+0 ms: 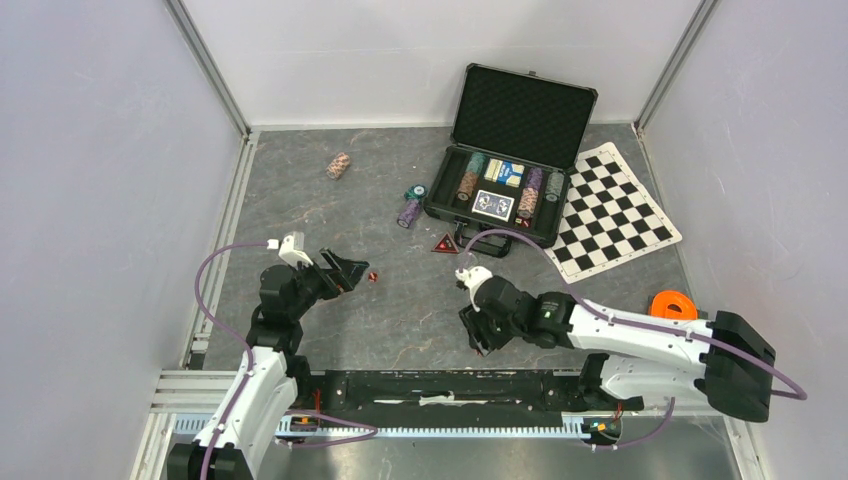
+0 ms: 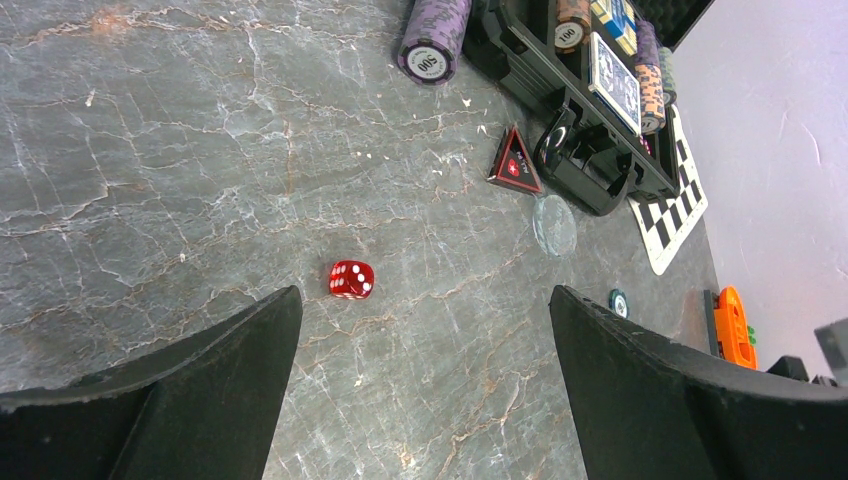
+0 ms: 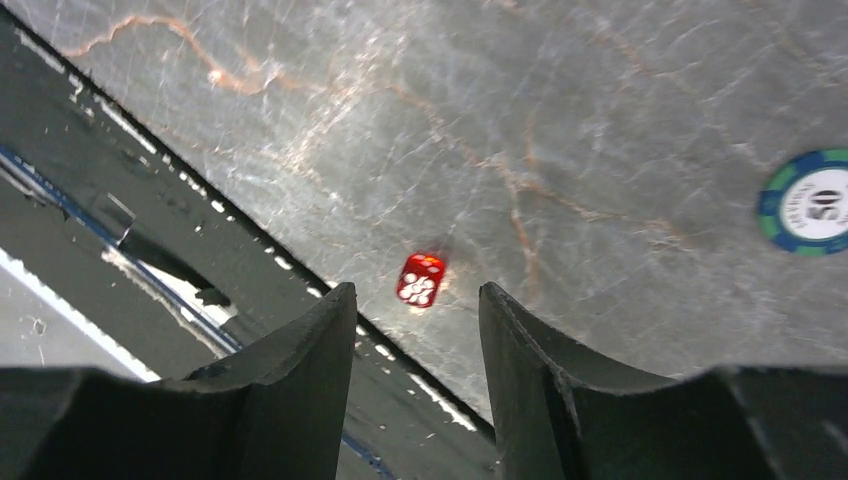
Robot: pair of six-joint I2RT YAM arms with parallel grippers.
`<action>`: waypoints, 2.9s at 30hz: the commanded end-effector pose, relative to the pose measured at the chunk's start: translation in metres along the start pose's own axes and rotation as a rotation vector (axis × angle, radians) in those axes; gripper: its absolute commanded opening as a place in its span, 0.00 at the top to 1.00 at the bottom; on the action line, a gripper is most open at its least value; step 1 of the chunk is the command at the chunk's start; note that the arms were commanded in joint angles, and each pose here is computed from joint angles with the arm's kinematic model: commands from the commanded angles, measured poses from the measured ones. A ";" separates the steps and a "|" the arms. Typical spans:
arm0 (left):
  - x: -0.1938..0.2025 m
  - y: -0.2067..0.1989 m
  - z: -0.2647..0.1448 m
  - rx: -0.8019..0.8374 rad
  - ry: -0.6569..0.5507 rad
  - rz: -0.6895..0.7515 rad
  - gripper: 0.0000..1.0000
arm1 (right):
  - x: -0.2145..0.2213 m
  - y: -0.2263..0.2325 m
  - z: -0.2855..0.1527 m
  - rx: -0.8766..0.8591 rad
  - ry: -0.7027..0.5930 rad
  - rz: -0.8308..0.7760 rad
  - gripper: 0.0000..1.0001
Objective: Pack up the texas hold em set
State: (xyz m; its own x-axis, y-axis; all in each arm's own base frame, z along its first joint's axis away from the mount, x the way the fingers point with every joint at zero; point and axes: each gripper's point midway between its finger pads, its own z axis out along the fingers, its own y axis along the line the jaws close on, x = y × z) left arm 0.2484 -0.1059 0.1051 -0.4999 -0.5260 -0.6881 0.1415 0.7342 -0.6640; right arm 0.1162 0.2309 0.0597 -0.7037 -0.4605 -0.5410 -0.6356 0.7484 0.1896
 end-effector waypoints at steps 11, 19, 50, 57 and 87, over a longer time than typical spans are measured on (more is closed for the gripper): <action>-0.008 -0.006 0.001 0.026 -0.026 0.030 0.00 | 0.038 0.014 0.019 0.038 0.095 -0.001 0.51; -0.008 -0.007 0.000 0.031 -0.026 0.031 0.00 | 0.018 0.014 0.026 0.082 0.058 -0.016 0.65; -0.004 -0.028 0.027 -0.058 0.027 0.110 0.00 | -0.137 -0.057 0.022 0.097 -0.174 0.017 0.38; -0.009 -0.035 0.051 -0.128 0.064 0.140 0.00 | -0.158 -0.045 0.057 0.132 -0.161 -0.016 0.40; -0.153 -0.043 -0.039 -0.492 -0.398 0.091 0.00 | -0.163 -0.079 0.127 0.298 -0.051 0.027 0.68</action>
State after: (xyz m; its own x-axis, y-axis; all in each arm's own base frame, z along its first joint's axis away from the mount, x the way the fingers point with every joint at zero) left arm 0.2897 -0.0490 0.2582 -0.1072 -0.5241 -0.8449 -0.2277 0.8401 -0.4923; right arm 0.3097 0.3034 0.0195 -0.7046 -0.4388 -0.5576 -0.5045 0.8624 -0.0411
